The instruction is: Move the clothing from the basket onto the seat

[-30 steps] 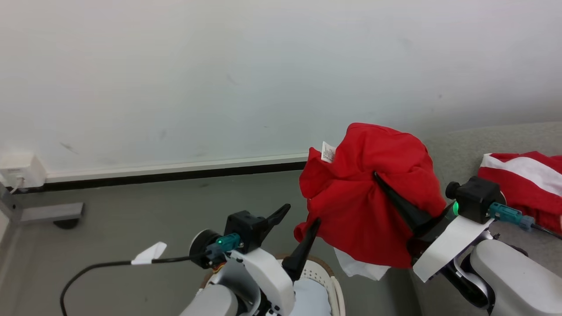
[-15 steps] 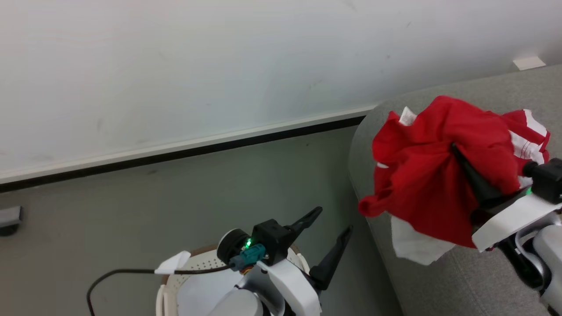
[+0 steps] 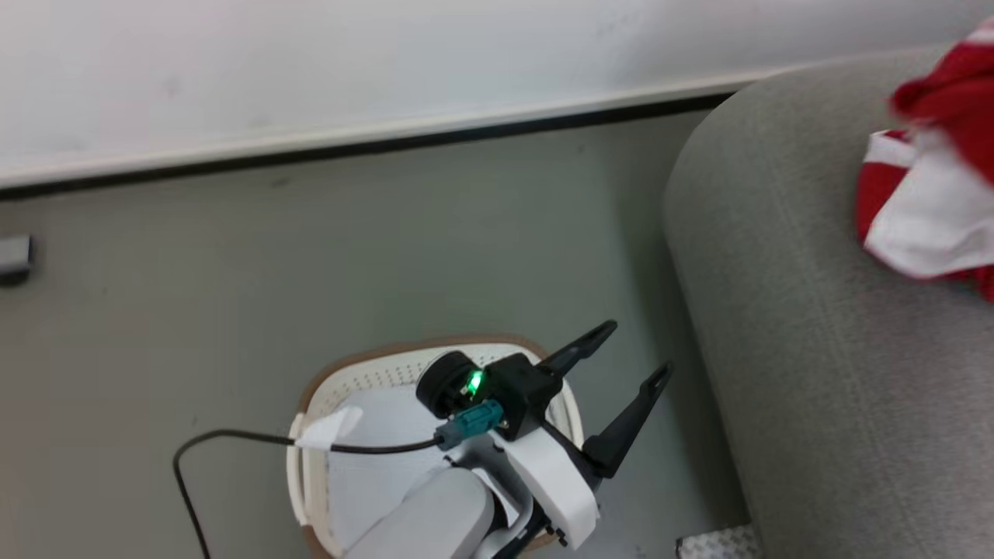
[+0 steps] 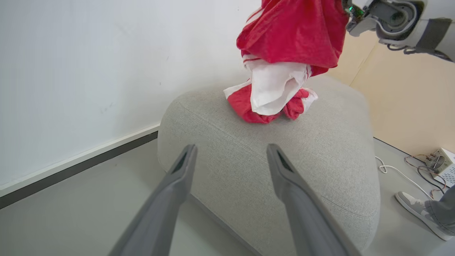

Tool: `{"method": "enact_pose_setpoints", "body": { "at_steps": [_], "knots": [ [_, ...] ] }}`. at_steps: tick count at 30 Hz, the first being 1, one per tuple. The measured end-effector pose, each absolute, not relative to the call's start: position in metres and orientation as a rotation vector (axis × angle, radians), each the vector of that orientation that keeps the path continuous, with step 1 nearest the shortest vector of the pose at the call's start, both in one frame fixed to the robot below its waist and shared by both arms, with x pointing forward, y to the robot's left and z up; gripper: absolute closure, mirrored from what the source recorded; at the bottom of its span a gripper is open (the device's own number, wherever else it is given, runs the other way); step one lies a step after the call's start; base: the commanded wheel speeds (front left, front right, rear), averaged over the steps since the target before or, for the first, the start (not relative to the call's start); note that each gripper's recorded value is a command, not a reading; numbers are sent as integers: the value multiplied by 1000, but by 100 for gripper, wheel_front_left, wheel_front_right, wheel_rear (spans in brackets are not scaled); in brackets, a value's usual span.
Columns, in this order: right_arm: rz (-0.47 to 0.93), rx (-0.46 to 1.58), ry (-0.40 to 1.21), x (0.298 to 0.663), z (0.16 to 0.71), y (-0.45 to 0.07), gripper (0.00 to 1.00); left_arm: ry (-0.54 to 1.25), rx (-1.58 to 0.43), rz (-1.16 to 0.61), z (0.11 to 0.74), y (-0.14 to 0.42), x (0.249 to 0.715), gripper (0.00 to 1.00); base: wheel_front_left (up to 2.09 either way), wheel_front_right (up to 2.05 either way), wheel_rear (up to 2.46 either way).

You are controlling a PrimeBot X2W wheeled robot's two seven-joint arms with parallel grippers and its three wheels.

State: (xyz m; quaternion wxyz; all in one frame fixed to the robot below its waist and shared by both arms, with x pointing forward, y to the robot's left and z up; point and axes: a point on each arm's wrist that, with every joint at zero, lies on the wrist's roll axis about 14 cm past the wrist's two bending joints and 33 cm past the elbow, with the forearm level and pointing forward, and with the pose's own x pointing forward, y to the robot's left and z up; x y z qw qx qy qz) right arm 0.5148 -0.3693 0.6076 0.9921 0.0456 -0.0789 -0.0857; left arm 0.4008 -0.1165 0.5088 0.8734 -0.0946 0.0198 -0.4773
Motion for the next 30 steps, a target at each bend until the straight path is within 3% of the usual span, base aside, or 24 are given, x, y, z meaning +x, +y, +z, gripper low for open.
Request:
{"method": "enact_pose_setpoints", "body": {
  "at_steps": [5,9,10,11,12,13,14,22,30],
  "knots": [
    [-354,92,-161,537,602,-425,100,67,-211,-961,488,-104,420,0,0,0,0],
    [-484,140,-86,538,557,-452,100,95,-217,-921,469,-90,431,0,0,0,0],
    [-503,149,-56,538,541,-453,91,103,-217,-909,464,-86,433,0,0,0,0],
    [-516,162,-26,536,525,-451,65,109,-218,-899,461,-83,435,0,0,0,0],
    [-525,178,3,534,508,-447,51,114,-218,-889,457,-79,436,0,0,0,0],
    [-534,194,33,530,492,-443,18,119,-216,-879,455,-76,437,0,0,0,0],
    [-538,195,67,524,477,-439,0,119,-216,-872,454,-74,438,0,0,0,0],
    [-556,152,151,465,438,-423,0,115,-201,-829,456,-62,436,0,0,0,0],
    [-466,57,111,427,451,-387,0,85,-203,-714,466,-39,435,0,0,0,0]
  ]
}}
